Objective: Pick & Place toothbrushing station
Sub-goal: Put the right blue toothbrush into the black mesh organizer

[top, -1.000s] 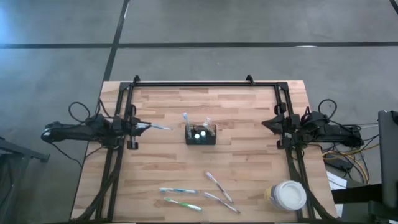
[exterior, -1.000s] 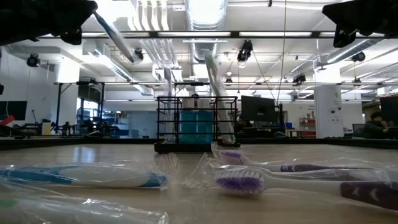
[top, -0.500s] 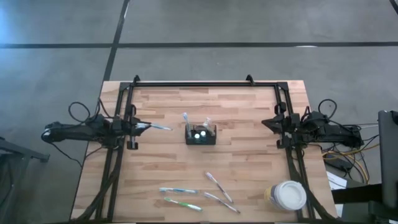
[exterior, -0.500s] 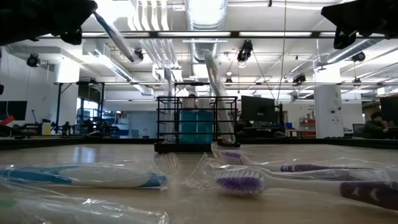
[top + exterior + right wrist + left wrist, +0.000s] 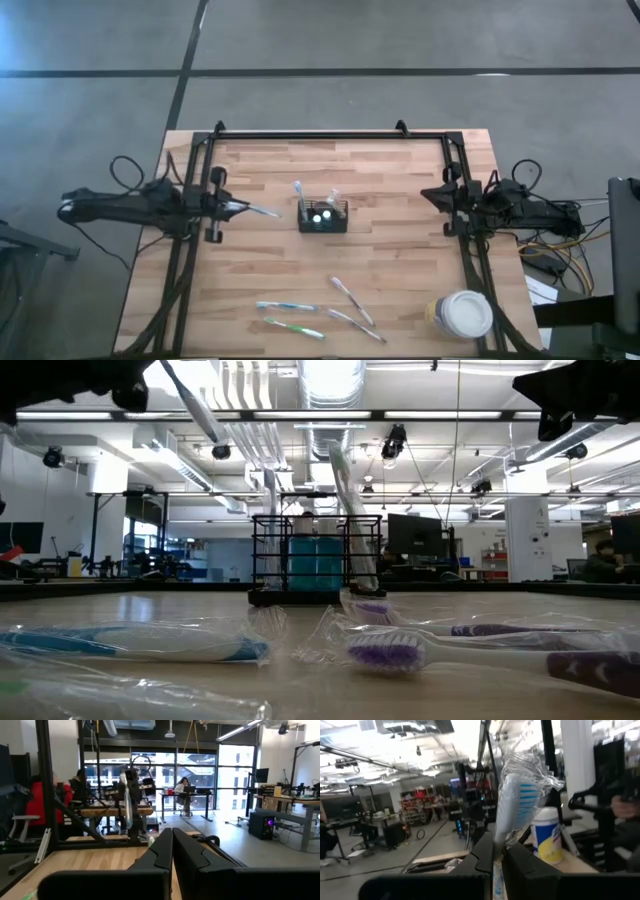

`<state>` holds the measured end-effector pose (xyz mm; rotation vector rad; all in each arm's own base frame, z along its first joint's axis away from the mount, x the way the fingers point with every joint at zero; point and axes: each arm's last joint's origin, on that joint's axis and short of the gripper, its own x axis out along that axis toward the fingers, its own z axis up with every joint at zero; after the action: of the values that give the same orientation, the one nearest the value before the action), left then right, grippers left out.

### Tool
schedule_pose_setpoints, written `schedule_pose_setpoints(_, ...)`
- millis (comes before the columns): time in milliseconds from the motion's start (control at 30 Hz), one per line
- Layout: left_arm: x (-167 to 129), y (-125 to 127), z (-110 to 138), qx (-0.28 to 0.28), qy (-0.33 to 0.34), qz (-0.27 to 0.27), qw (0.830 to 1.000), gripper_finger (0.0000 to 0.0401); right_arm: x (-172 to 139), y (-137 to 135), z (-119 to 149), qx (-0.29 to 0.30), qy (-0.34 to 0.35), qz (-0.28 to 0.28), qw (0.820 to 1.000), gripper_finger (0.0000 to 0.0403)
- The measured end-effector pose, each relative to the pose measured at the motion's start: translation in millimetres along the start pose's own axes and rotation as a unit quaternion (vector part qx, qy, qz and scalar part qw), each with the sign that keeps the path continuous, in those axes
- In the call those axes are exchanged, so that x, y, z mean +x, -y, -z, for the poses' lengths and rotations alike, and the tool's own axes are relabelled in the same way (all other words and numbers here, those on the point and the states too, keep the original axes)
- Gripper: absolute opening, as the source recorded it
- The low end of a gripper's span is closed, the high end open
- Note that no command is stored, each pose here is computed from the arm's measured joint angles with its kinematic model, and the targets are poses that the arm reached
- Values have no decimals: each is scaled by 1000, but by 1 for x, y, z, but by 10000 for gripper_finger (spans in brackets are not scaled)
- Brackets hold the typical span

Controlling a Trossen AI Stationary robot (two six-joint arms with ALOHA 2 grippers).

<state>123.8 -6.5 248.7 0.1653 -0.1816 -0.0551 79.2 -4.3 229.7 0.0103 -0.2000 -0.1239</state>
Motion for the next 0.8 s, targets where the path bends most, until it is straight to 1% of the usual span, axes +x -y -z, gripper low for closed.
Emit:
schedule_pose_setpoints(133, 25, -3, -10, 20, -26, -1, 999, 17, 0, 0, 1, 1, -1, 0, 1000, 8)
schedule_pose_setpoints(267, 50, -8, -11, 34, -59, -10, 998, 17, 1, 0, 4, 1, -7, 1, 1000, 8)
schedule_pose_setpoints(333, 60, -12, -7, 34, -74, -17, 997, 17, 1, 0, 6, 0, -9, 1, 1000, 8)
schedule_pose_setpoints(433, 72, -17, 7, 25, -117, -27, 992, 17, 1, 0, 7, -1, -11, 1, 1000, 8)
schedule_pose_setpoints(500, 80, -24, 5, 21, -108, -40, 993, 17, 1, 0, 7, -1, -11, 1, 1000, 8)
schedule_pose_setpoints(567, 86, -28, 14, 15, -130, -45, 990, 17, 1, 0, 7, -1, -10, 1, 1000, 8)
schedule_pose_setpoints(667, 94, -32, 23, 6, -142, -34, 989, 17, 1, 0, 7, -1, -11, 0, 1000, 8)
schedule_pose_setpoints(733, 100, -36, 20, 6, -133, -37, 990, 17, 1, 0, 7, -1, -10, 0, 1000, 8)
schedule_pose_setpoints(800, 105, -40, 22, 5, -140, -40, 989, 17, 1, 0, 7, -1, -11, -1, 1000, 8)
